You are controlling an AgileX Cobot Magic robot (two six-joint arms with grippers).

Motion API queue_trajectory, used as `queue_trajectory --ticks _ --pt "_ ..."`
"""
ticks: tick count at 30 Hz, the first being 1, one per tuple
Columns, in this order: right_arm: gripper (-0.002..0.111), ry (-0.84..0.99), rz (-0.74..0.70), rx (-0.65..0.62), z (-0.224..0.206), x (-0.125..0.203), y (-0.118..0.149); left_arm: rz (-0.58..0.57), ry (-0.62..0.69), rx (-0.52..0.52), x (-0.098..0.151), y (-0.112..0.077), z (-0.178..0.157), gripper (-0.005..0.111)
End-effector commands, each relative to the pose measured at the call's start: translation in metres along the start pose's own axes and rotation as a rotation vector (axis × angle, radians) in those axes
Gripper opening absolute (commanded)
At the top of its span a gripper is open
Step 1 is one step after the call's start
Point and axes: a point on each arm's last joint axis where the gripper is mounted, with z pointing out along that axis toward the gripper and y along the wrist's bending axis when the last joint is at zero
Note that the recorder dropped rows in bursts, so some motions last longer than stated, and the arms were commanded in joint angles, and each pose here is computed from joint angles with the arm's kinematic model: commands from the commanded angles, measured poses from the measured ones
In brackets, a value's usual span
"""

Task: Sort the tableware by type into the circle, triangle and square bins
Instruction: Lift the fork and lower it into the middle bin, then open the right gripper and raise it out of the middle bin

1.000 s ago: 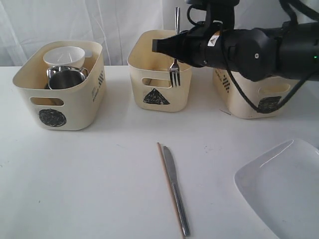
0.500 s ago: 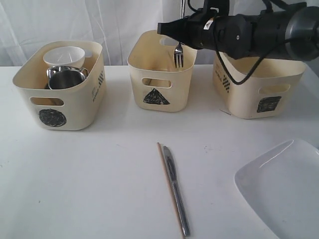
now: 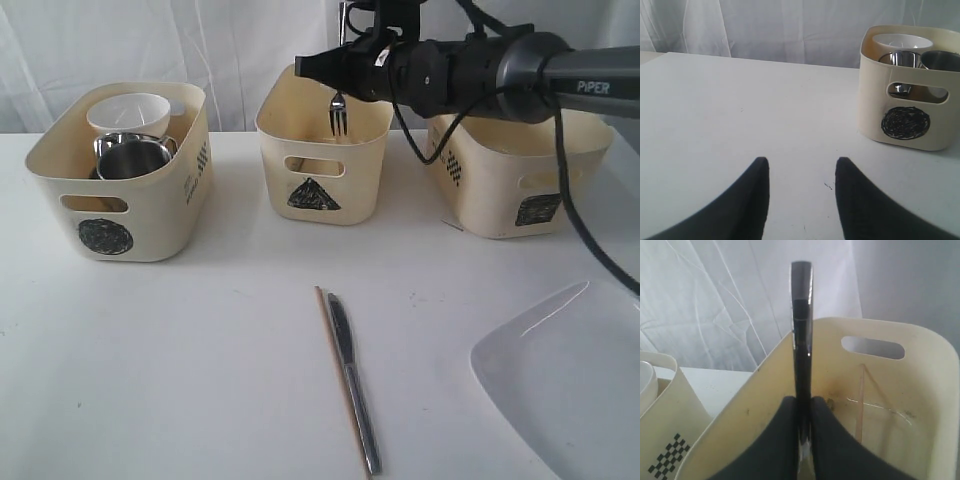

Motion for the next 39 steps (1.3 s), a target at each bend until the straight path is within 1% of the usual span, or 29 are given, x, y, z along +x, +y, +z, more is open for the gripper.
queue_trajectory --ticks 1,9,17,30,33,37,39 --pt "0.0 -0.014 -0.039 0.0 0.012 -0.001 -0.002 -0.008 -0.002 -0.002 0.001 0.0 0.0 0.047" --pt "0.0 -0.021 -0.035 0.013 0.033 0.002 -0.011 -0.008 -0.002 -0.002 0.001 0.0 0.0 0.047" --pt "0.0 0.008 -0.032 0.027 0.049 0.013 -0.02 -0.008 -0.002 -0.002 0.001 0.0 0.0 0.047" --pt "0.0 0.042 -0.031 0.034 0.059 0.031 -0.024 -0.008 -0.002 -0.002 0.001 0.0 0.0 0.047" --pt "0.008 0.061 -0.03 0.035 0.059 0.033 -0.024 -0.008 -0.002 -0.002 0.001 0.0 0.0 0.047" --pt "0.031 0.092 -0.03 0.035 0.058 0.034 -0.024 -0.008 -0.002 -0.002 0.001 0.0 0.0 0.047" --pt "0.037 0.109 -0.034 0.035 0.056 0.033 -0.023 -0.008 -0.002 -0.002 0.001 0.0 0.0 0.047"
